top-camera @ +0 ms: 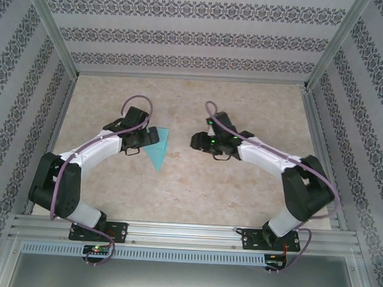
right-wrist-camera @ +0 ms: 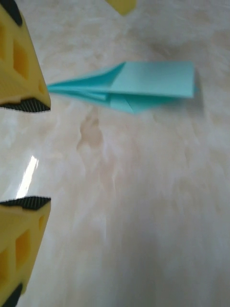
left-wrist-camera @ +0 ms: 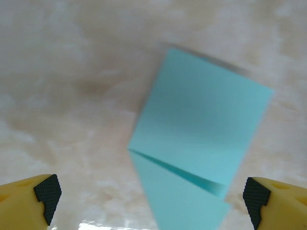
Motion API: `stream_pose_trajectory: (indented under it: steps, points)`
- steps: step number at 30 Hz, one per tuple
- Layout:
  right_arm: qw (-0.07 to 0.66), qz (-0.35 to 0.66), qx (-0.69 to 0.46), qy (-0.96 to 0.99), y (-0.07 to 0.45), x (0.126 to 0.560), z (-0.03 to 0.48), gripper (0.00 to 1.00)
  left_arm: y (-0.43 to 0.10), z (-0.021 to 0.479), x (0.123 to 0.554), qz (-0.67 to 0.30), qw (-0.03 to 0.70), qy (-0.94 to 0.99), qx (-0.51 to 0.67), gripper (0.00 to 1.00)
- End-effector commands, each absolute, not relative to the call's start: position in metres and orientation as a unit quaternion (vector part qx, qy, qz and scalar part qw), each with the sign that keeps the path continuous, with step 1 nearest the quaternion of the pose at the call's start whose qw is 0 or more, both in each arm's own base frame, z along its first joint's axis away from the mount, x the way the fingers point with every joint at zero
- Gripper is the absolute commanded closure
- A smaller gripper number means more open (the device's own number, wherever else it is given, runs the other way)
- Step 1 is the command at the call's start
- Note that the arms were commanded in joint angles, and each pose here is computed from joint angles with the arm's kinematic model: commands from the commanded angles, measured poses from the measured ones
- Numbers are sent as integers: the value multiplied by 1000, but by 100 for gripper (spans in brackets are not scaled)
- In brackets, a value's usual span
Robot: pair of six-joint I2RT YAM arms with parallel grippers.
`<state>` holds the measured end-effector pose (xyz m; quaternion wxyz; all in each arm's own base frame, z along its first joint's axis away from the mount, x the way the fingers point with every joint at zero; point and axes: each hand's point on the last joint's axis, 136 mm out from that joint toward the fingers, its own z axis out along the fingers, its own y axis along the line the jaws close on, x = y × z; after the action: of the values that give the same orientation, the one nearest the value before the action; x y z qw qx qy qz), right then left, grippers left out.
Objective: Fold a paper plane with a square sheet of paper (pick it up from the middle)
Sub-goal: Turn over the paper at the center of the table, then move the paper to the center of the table.
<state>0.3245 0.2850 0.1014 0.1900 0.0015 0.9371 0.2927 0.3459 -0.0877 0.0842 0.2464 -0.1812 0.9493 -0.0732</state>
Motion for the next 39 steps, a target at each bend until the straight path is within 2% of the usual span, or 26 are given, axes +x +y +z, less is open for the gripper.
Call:
stream_pose_trajectory:
  steps: [1,4,9,18,28,39]
  points:
    - [184,309,-25,933,335,321,101,55,-73,88,345,-113,256,932,-229,0]
    - [156,316,-58,934,374,306,90,62,-51,82,338,-113,260,923,-260,0]
    - [115,315,-95,937,417,290,75,69,-29,78,328,-122,264,908,-300,0]
    - [72,275,-110,953,433,290,46,70,-30,79,327,-134,257,909,-299,0]
    - [22,211,-140,967,401,286,10,66,-38,75,331,-155,246,910,-296,0]
    - [27,145,-258,955,304,284,12,62,-56,76,335,-202,231,909,-282,0]
